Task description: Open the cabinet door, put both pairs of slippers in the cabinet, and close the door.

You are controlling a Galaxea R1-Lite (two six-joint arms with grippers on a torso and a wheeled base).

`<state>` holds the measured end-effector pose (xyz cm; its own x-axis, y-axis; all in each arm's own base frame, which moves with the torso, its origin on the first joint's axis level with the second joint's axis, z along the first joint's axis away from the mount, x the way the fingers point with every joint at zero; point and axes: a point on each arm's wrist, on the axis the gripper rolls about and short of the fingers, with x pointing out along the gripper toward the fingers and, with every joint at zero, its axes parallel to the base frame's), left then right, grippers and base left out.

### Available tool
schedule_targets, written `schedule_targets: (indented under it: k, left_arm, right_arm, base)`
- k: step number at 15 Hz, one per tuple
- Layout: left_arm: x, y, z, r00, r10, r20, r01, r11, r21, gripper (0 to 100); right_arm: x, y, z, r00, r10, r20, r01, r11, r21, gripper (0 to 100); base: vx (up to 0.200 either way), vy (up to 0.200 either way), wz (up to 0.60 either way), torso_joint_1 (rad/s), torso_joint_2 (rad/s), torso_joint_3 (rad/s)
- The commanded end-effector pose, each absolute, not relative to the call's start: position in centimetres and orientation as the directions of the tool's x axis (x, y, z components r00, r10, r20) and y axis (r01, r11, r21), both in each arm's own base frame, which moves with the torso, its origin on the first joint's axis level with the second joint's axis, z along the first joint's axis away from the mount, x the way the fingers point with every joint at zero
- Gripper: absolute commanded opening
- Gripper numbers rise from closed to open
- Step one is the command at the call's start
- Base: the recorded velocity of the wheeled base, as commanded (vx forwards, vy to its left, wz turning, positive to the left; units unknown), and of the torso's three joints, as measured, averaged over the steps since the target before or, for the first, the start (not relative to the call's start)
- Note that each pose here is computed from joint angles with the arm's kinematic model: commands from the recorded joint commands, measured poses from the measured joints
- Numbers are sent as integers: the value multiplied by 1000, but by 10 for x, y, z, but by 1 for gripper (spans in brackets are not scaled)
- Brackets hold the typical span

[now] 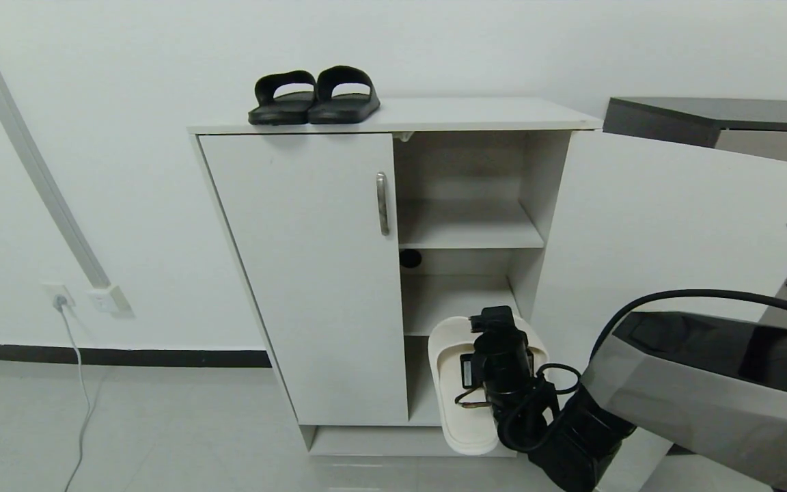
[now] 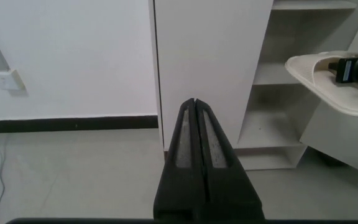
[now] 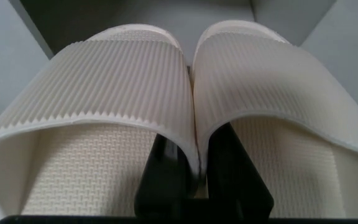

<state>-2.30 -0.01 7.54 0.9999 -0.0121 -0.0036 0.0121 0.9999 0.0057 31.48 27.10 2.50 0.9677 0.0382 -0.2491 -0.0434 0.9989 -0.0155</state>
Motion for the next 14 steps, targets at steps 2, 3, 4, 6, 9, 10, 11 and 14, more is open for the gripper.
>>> schedule_targets:
  k: [2, 3, 4, 6, 9, 10, 11, 14]
  left_arm:
    - [-23, 0, 75, 1000, -12, -8, 12, 1000, 6, 0]
    - [-23, 0, 75, 1000, -12, -6, 12, 1000, 6, 0]
    - [-23, 0, 75, 1000, -11, -6, 11, 1000, 6, 0]
    - [-23, 0, 75, 1000, -12, -6, 12, 1000, 6, 0]
    - [-23, 0, 75, 1000, -11, -6, 11, 1000, 6, 0]
    - [-23, 0, 75, 1000, -11, -6, 11, 1000, 6, 0]
    - [-23, 0, 75, 1000, -11, -6, 11, 1000, 6, 0]
    - [-23, 0, 75, 1000, -9, -6, 9, 1000, 3, 0]
  right_arm:
    - [318, 273, 20, 968, 38, -250, -43, 999, -16, 0]
    - [318, 274, 21, 968, 38, -250, -43, 999, -16, 0]
    - [318, 274, 20, 967, 38, -251, -43, 999, -17, 0]
    - [320, 275, 16, 967, 39, -253, -44, 999, -16, 0]
    - [322, 276, 9, 967, 70, -246, -71, 997, 5, 0]
    - [326, 276, 3, 972, 62, -225, -62, 998, 9, 0]
    - [328, 275, -1, 978, 63, -199, -64, 998, 1, 0]
    - [335, 272, -8, 990, 55, -127, -58, 998, -23, 0]
  base:
    - [0, 0, 0, -2, 2, -198]
    - [0, 0, 0, 7, 7, -193]
    - [0, 0, 0, 2, 2, -193]
    - [0, 0, 0, 7, 5, -195]
    - [0, 0, 0, 2, 2, -203]
    - [0, 0, 0, 7, 2, -115]
    - [0, 0, 0, 2, 2, -56]
    - [0, 0, 0, 0, 0, 0]
